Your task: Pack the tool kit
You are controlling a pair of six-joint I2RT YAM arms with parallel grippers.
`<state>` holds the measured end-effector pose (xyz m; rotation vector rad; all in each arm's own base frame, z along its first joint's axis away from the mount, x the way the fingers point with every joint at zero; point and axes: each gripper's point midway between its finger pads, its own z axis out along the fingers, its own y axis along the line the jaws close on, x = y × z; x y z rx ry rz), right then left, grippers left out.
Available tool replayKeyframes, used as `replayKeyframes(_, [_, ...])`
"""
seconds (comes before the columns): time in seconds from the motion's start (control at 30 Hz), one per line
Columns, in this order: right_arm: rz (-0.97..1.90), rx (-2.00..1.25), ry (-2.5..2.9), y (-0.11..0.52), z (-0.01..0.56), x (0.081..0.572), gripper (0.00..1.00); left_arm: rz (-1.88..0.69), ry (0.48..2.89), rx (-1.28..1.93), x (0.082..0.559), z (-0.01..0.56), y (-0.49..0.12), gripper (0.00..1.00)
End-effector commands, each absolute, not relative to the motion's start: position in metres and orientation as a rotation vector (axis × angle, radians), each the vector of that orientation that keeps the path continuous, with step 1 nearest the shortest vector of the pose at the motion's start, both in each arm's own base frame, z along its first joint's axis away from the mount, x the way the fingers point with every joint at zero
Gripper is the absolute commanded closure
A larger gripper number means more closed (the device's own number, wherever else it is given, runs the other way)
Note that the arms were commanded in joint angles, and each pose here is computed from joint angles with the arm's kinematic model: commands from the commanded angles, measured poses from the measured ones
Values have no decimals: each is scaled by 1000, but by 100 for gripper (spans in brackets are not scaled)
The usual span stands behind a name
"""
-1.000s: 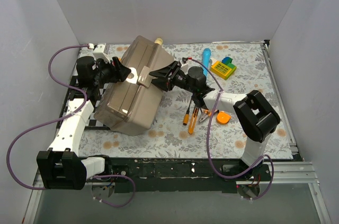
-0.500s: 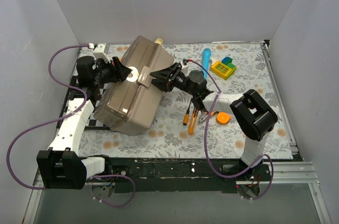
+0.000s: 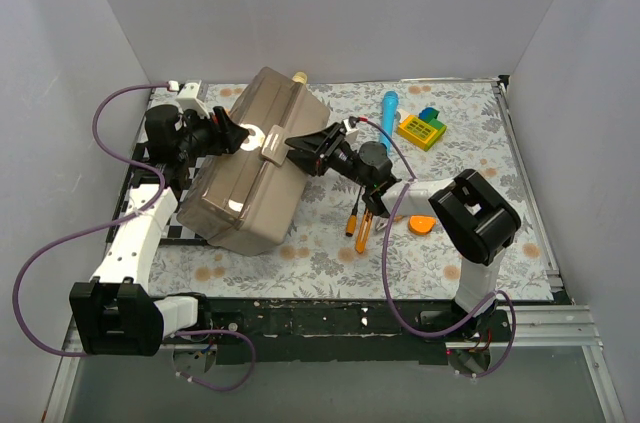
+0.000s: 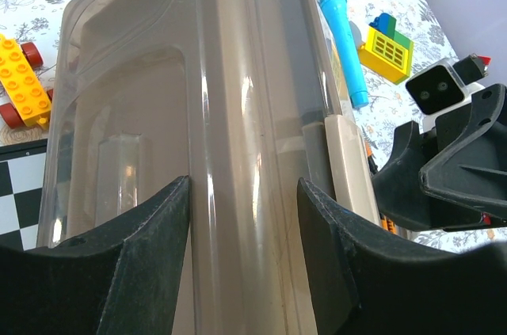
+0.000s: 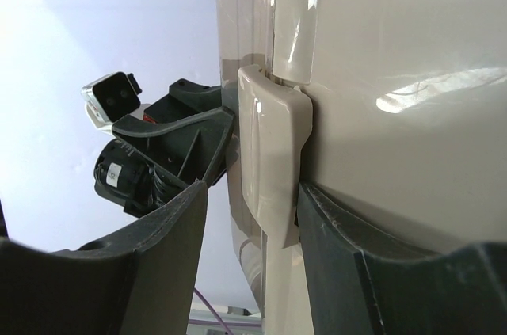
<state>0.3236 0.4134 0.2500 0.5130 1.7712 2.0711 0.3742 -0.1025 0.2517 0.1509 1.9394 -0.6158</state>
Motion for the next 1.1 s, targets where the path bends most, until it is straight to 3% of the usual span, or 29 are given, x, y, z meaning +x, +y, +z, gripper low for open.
replayKeyframes(0.0, [2197, 408, 1495, 400, 311, 313, 43, -653, 2329, 127, 329, 153, -108, 68])
replayKeyframes(0.73, [2190, 419, 1378, 385, 320, 311, 45, -601, 2352, 104, 331, 148, -101, 69])
replayKeyframes(1.07, [1918, 613, 1723, 380, 254, 315, 47, -596, 2346, 106, 331, 150, -101, 69])
